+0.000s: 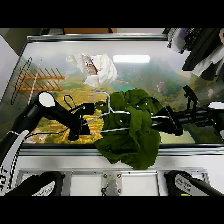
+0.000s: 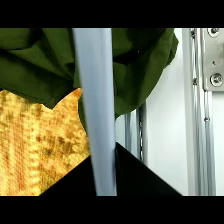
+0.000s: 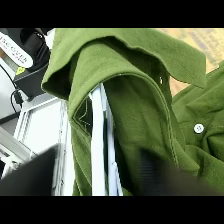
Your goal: Fold the clothes and pants, and hang the long-sleeved shirts on hangers.
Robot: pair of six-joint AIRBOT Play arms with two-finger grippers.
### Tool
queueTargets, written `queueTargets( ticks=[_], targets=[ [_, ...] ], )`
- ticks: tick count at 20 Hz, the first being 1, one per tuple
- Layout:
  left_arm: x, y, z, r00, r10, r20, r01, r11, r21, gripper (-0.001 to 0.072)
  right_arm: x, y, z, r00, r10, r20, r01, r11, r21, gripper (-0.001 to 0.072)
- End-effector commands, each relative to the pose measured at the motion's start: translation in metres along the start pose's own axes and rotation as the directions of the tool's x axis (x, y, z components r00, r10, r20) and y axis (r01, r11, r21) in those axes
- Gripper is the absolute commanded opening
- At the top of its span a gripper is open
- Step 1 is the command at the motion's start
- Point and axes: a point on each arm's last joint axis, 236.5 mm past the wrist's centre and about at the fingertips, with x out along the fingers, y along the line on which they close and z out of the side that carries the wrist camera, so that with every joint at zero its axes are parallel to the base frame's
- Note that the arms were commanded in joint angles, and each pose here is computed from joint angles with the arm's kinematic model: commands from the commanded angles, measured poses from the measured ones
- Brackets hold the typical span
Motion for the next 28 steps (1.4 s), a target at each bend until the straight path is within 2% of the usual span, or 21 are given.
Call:
queueTargets(
  ticks=[1, 12, 13, 14, 22, 28],
  targets=[
    [0.0, 0.0, 0.002, 1.0, -0.001, 0.008, 0.001, 1.0, 0.001, 0.0016, 0.0, 0.0, 0.0, 1.0, 0.001, 0.0, -0.001, 1.0, 0.002, 0.0006],
    [0.0, 0.0, 0.0, 1.0, 0.002, 0.0, -0.002, 1.0, 0.001, 0.0025, 0.0, 0.0, 0.0, 1.0, 0.001, 0.0, -0.001, 1.0, 0.003, 0.0015],
    [0.0, 0.0, 0.0, 1.0, 0.002, 0.0, -0.002, 1.0, -0.001, 0.0242, 0.0, 0.0, 0.0, 1.0, 0.001, 0.0, -0.001, 1.0, 0.003, 0.0015],
    [0.0, 0.002, 0.001, 1.0, 0.01, 0.001, -0.01, 1.0, -0.028, 0.0413, 0.0, 0.0, 0.0, 1.0, 0.001, 0.0, -0.001, 1.0, 0.003, 0.0015],
    [-0.001, 0.009, 0.001, 0.999, 0.037, 0.004, -0.035, 0.977, -0.21, 0.0413, 0.0, 0.0, 0.0, 1.0, 0.001, 0.0, -0.001, 1.0, -0.015, 0.0011],
    [-0.022, 0.024, -0.011, 0.993, 0.109, 0.035, -0.087, 0.914, -0.397, 0.0413, 0.0, -0.004, 0.0, 1.0, -0.018, -0.001, 0.018, 1.0, -0.014, 0.001]
  ],
)
